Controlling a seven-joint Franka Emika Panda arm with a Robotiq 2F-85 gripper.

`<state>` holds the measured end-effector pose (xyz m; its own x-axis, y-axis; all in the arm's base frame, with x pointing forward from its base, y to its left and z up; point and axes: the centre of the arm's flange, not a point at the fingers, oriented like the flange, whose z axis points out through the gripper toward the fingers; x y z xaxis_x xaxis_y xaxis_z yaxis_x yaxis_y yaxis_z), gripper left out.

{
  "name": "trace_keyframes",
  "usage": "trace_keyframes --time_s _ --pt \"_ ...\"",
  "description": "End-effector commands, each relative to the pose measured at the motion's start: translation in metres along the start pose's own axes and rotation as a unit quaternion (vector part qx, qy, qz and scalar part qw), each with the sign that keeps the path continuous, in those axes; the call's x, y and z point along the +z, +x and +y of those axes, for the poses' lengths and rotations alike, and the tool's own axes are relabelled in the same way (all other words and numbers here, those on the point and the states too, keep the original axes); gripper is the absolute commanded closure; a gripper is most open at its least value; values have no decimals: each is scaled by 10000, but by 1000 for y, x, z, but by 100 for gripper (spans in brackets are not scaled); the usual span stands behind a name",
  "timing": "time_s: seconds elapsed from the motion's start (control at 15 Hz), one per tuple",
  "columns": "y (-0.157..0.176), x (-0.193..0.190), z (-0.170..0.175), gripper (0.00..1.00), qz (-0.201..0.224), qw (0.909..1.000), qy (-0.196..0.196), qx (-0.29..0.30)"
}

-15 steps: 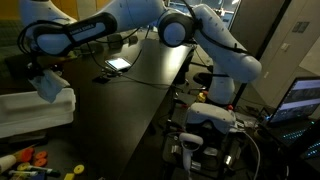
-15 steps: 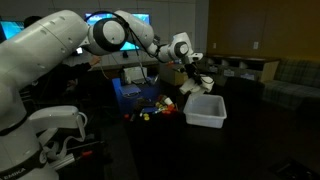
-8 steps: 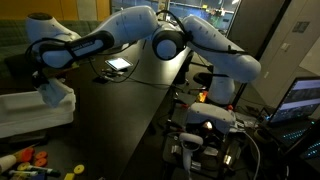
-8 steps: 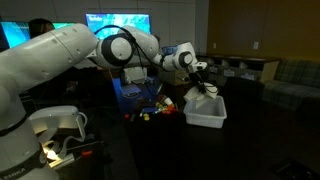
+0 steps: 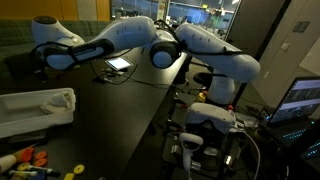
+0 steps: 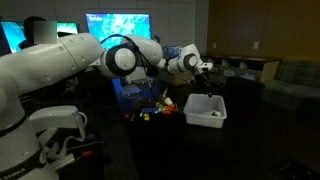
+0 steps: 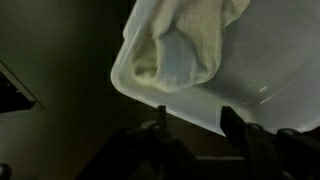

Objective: Use the white towel to move the objects on the table to the left, then put the towel in the bowl

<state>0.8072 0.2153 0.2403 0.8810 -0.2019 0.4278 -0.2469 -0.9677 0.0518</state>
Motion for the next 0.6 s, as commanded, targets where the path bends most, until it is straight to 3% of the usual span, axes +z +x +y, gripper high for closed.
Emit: trace_keyframes --time_s 0.0,0.13,0.33,0.53 --pt "29 -21 2 8 193 9995 192 140" --pt "18 -51 15 0 9 9994 352 14" --pt "-4 -104 34 0 -604 9942 715 -536" --pt "-5 -140 37 0 -1158 9833 1037 -948"
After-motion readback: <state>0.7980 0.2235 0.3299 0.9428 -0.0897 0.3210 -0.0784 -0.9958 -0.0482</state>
